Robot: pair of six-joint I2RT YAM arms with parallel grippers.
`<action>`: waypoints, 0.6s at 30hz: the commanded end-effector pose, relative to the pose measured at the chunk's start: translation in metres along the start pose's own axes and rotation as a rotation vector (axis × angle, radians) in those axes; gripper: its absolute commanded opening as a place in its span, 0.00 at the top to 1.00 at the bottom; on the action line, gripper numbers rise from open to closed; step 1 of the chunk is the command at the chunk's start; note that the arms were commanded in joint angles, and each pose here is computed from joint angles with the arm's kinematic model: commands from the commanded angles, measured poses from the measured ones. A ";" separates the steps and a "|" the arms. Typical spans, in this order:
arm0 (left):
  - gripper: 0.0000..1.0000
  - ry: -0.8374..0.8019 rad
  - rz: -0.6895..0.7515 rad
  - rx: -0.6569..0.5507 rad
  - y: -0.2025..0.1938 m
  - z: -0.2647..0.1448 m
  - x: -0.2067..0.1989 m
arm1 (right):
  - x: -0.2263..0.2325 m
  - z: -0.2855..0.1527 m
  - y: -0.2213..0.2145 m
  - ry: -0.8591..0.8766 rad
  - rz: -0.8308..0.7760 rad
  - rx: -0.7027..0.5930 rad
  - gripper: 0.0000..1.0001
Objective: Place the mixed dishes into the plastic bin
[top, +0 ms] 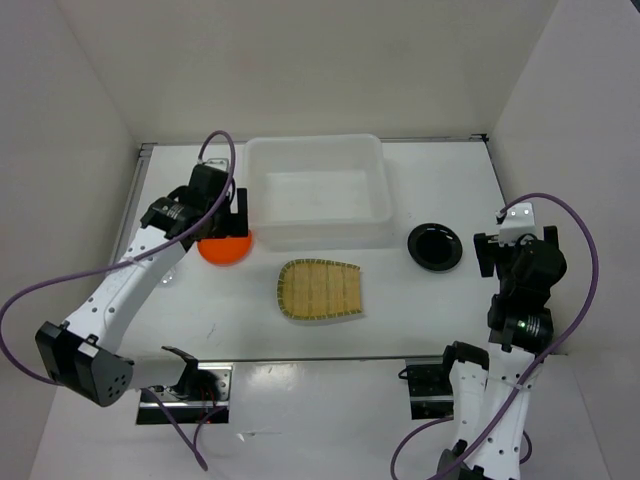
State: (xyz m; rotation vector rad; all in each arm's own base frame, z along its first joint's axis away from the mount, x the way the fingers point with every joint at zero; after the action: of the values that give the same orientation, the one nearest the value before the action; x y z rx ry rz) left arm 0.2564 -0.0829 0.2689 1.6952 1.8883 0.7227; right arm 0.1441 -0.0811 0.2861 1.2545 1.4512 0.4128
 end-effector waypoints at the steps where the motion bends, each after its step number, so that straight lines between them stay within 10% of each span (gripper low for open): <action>1: 0.00 0.034 -0.044 -0.073 0.007 -0.010 0.006 | -0.001 -0.003 0.001 -0.031 0.015 -0.014 0.02; 14: 0.00 -0.140 -0.062 -0.044 0.011 -0.003 -0.016 | -0.013 -0.004 0.017 -0.146 0.193 -0.054 0.02; 18: 0.00 -0.282 -0.075 0.220 -0.022 0.015 -0.051 | -0.010 -0.014 0.018 -0.115 0.184 -0.093 0.02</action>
State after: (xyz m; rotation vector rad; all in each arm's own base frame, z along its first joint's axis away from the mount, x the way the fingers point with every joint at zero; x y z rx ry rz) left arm 0.2615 -0.1058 0.2649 1.6662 1.8519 0.5182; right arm 0.1406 -0.0824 0.2895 1.3822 1.2743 0.4481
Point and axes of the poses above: each gripper's point midway between its finger pads, its own z axis out along the fingers, its own x axis along the line the jaws close on, y = z × x, the point moved 7 cm from there along -z, back along the fingers, and after that the axes turned 2 degrees about -z, right-handed, at the moved point
